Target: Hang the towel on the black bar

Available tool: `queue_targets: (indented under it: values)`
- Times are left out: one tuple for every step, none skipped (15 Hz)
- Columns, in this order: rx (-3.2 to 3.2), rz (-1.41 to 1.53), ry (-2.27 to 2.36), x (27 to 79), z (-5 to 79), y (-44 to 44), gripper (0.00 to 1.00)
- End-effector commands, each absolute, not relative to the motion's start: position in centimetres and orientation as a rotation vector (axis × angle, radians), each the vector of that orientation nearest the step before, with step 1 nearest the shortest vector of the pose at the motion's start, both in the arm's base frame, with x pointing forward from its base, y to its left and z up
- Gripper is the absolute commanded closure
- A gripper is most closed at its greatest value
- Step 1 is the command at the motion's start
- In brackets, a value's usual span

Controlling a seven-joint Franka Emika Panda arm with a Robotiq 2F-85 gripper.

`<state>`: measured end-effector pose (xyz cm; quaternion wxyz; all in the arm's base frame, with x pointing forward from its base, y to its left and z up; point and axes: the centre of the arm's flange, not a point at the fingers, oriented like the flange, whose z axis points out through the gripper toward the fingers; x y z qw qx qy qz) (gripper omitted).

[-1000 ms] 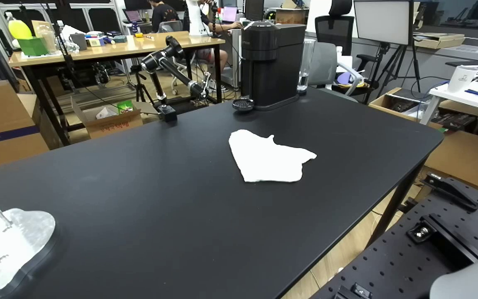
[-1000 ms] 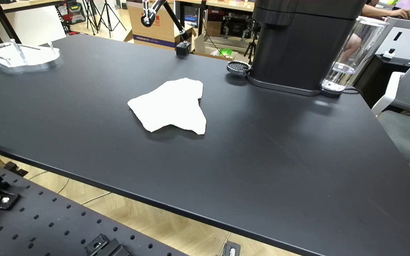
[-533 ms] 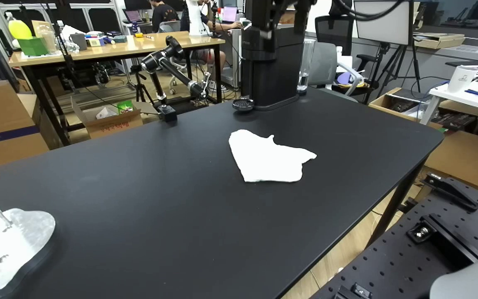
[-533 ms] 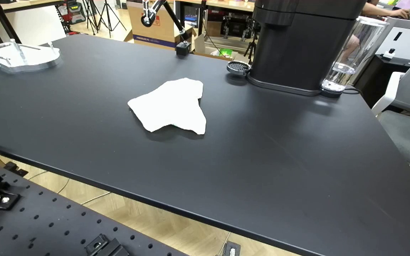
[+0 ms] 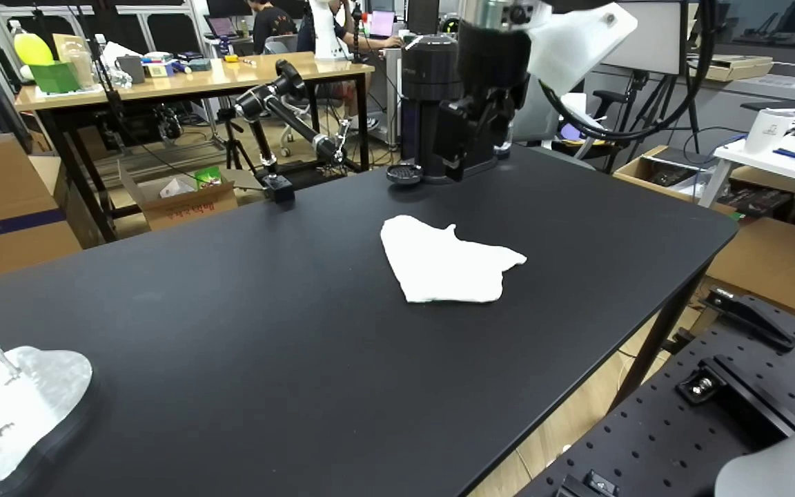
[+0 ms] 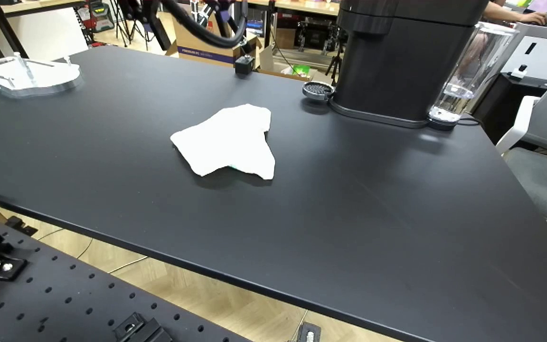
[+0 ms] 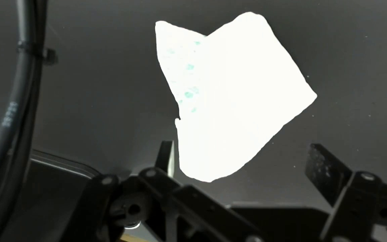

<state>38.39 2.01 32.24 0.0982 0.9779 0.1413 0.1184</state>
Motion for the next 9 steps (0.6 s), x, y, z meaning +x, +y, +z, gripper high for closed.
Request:
queue_targets:
  values:
    - [2.901, 0.331, 0.414, 38.5, 31.4, 1.7, 0.0]
    - [2.905, 0.325, 0.416, 38.7, 31.2, 1.7, 0.0]
    - [2.904, 0.332, 0.419, 38.9, 31.4, 1.9, 0.0]
    - [2.901, 0.341, 0.424, 38.9, 31.7, 2.0, 0.0]
    - [2.905, 0.343, 0.422, 38.8, 31.8, 2.3, 0.0]
    - [2.89, 0.33, 0.384, 39.1, 30.9, 2.1, 0.0]
    - [2.901, 0.295, 0.363, 39.4, 30.0, 1.9, 0.0]
    - [2.912, 0.248, 0.334, 39.9, 28.5, 1.4, 0.0]
    - [2.918, 0.204, 0.3, 40.2, 27.1, 0.9, 0.0]
